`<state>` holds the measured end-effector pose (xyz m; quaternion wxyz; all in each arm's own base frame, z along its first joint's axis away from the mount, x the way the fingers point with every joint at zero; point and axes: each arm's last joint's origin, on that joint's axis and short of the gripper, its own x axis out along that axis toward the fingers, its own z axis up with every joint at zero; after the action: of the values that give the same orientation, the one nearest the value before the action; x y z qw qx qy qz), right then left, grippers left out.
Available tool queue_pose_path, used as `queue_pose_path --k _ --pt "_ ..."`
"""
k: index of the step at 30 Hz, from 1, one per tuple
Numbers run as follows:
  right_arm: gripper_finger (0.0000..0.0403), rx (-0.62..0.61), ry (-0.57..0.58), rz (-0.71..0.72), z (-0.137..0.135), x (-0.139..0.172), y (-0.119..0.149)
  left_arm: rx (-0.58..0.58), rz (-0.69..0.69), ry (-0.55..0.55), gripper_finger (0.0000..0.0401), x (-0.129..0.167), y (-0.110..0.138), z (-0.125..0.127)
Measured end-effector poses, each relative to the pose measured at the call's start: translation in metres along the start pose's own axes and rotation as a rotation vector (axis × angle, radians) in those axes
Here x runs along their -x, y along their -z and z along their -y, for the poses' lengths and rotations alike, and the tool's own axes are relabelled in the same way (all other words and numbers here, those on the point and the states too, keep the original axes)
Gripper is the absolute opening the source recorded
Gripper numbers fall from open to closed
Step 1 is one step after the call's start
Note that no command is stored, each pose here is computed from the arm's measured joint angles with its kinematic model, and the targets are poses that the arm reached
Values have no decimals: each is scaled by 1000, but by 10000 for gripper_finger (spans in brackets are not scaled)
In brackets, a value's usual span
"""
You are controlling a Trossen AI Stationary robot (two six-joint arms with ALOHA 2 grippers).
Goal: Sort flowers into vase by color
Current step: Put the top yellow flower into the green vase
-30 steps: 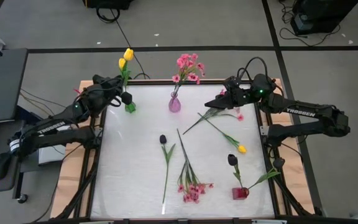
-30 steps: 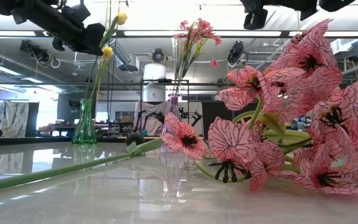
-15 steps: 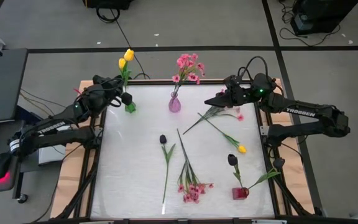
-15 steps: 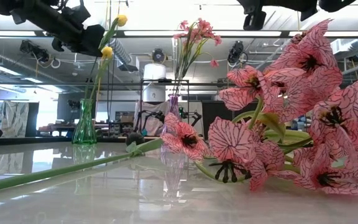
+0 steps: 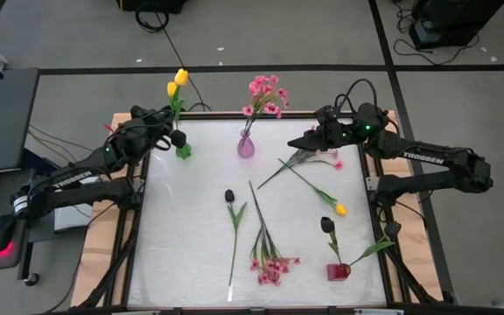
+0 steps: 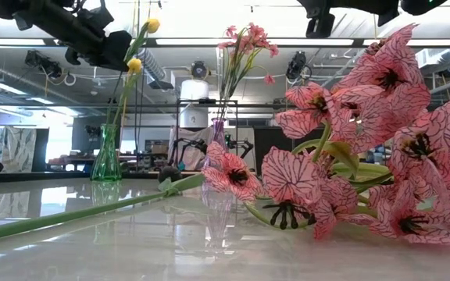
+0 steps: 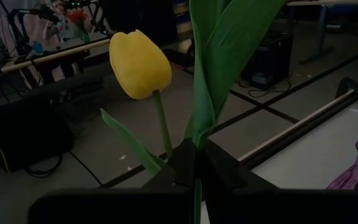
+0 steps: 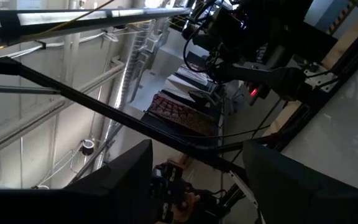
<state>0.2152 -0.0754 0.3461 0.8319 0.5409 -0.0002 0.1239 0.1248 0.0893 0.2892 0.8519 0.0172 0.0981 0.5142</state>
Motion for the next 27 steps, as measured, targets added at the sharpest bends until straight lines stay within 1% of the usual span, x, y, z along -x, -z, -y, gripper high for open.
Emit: queue_pose_path --k 27 --pt "258 -1 0 0 0 0 0 3 14 11 18 4 -2 -2"
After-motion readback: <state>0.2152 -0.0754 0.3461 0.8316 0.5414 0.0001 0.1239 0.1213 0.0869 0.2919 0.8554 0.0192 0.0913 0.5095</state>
